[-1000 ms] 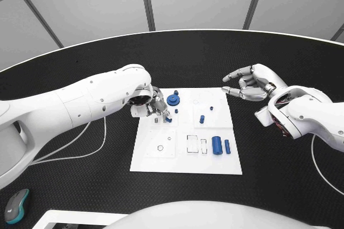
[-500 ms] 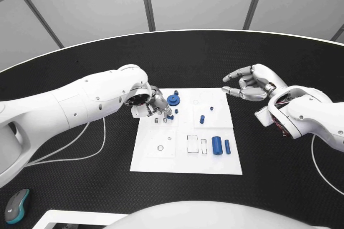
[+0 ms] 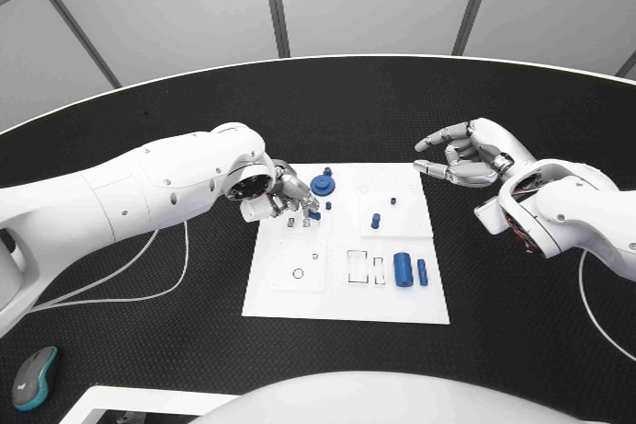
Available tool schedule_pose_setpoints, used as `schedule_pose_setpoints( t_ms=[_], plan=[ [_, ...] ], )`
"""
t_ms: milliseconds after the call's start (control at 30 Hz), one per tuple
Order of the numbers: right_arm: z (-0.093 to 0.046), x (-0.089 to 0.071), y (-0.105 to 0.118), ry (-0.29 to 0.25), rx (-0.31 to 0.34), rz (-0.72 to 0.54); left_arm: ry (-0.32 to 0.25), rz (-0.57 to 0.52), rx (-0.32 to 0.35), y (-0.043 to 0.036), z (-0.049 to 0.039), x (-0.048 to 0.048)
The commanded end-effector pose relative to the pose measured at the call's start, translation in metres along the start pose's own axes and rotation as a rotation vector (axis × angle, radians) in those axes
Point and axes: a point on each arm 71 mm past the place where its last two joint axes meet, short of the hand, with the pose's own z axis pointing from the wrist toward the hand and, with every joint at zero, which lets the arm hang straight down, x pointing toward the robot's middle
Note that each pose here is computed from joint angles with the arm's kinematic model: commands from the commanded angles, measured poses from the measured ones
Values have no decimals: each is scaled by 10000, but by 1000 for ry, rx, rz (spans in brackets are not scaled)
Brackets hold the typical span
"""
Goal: Assemble the parts on the task board
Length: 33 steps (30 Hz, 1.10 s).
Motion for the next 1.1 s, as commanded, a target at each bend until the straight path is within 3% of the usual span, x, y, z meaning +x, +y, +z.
schedule_pose_setpoints(
  t_ms=[33,467,1100],
  plan=[
    [0,-2,-2,-1,1,0,-15,5,-6,40,-4,-10],
    [0,-7,-6,-4,1,-1,-120,101,-34,113,-17,-8],
    [0,-6,-3,-6,-1,-1,-151,147,-42,68,-7,53]
  ],
)
